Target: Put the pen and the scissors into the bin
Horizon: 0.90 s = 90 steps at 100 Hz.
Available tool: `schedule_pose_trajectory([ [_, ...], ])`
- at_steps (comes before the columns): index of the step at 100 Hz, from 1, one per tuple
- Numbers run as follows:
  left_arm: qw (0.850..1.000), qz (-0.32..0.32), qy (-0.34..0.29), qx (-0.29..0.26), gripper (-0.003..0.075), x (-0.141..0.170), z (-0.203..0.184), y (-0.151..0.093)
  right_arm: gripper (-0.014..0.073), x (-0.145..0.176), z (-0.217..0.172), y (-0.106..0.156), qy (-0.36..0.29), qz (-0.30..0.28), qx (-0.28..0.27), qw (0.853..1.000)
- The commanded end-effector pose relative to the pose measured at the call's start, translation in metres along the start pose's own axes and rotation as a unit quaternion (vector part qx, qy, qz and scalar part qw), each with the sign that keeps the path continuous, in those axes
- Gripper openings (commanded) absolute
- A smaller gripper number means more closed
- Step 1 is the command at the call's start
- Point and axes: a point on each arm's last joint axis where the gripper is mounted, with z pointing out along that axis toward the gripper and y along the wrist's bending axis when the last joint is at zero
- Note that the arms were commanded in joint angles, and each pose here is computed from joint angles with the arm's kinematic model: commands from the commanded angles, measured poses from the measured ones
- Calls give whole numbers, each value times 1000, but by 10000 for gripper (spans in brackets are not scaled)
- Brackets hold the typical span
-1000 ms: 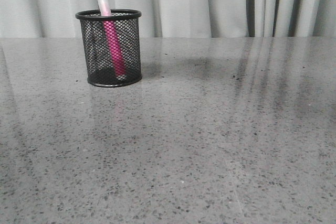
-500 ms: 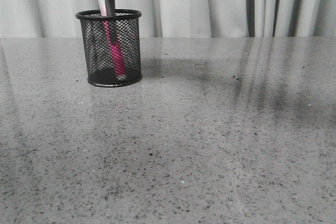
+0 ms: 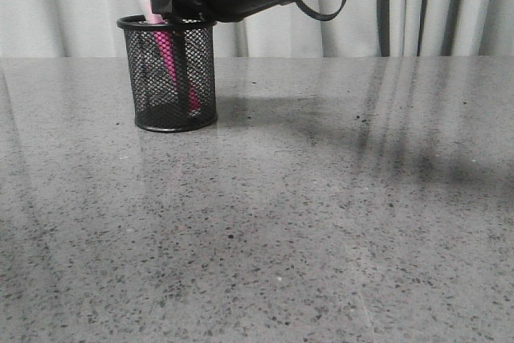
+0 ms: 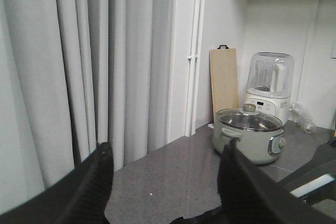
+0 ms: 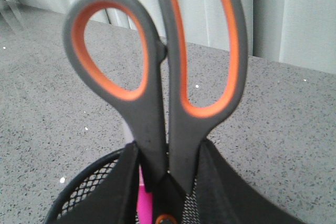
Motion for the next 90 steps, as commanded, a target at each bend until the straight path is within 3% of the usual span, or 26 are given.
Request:
schedule_pose_trajectory([
  [1, 999, -11, -32, -8, 410, -13, -3, 0, 132, -32, -10, 3, -75, -7, -10, 997],
  [12, 999, 2, -33, -12, 407, -14, -6, 0, 351, -33, -10, 3, -82, -7, -11, 997],
  [21, 999, 23, -28, -22, 359, -14, -10, 1, 459, -39, -13, 4, -105, -7, -15, 994],
  [30, 998, 47, -12, -40, 226, -14, -20, 1, 484, -53, -21, 6, -141, -8, -20, 990],
  [39, 995, 69, 17, -71, 41, -11, -33, 3, 482, -72, -35, 8, -173, -8, -23, 985],
  [43, 993, 76, 26, -92, -16, -9, -40, 4, 453, -80, -42, 9, -181, -9, -24, 983],
  [48, 989, 81, 38, -117, -20, -5, -50, 6, 365, -95, -56, 11, -193, -9, -24, 981],
  [53, 985, 85, 51, -144, -19, 1, -60, 7, 219, -108, -71, 13, -194, -10, -23, 981],
  [60, 977, 86, 70, -181, -19, 14, -76, 7, -71, -122, -94, 15, -172, -15, -17, 985],
  [75, 968, 63, 74, -230, -19, 48, -110, -3, -69, -130, -148, 18, -109, -91, -2, 990],
  [90, 965, 68, 65, -246, -19, 85, -135, -15, -69, -95, -204, 15, -74, -129, 6, 989],
])
